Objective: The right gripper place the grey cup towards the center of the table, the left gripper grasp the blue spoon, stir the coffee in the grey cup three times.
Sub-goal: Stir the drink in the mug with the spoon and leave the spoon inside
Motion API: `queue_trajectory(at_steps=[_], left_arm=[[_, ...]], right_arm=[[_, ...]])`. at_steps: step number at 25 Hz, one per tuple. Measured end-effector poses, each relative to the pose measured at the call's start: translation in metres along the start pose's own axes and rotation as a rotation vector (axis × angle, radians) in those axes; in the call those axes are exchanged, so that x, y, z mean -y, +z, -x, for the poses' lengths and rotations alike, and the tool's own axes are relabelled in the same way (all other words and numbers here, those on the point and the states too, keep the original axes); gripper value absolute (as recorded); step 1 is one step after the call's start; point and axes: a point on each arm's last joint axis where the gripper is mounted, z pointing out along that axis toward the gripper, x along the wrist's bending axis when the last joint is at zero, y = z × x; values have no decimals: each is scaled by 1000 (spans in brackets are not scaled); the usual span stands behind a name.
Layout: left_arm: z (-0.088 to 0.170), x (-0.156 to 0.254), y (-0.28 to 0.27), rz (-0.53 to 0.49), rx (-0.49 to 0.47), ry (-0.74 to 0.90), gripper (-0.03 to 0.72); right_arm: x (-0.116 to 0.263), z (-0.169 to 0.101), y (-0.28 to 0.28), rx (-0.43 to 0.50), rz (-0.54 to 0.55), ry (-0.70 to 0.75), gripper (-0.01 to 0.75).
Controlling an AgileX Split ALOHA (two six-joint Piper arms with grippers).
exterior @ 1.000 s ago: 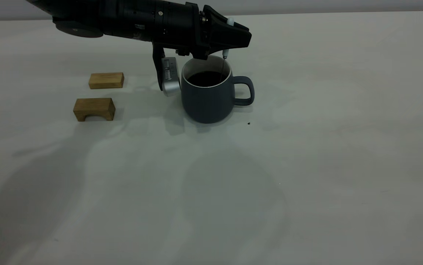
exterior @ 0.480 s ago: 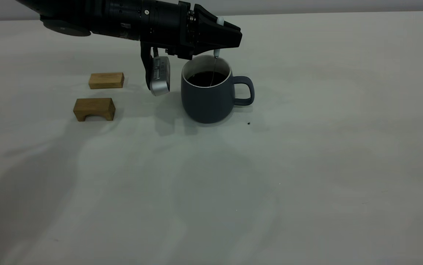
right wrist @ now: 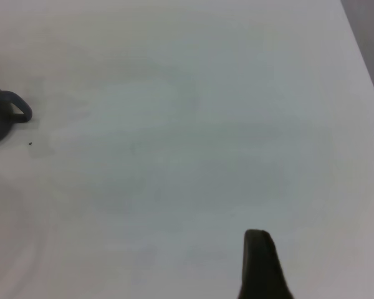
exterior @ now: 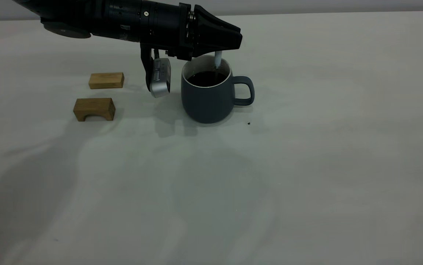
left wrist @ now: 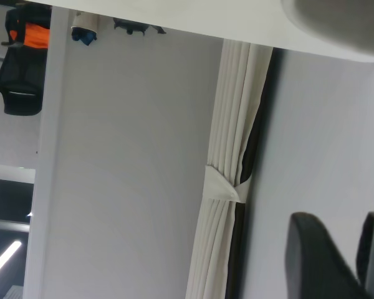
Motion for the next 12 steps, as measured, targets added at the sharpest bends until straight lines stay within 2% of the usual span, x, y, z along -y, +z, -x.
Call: queue_trajectory(at_steps=[7,12], left_arm=[[4,2,-14,-60,-14,-13,465],[12,3,-29,-115,26,-34,540]], right_arm=[[0,0,0,0,0,0,529],[0,0,0,0,0,0,529]])
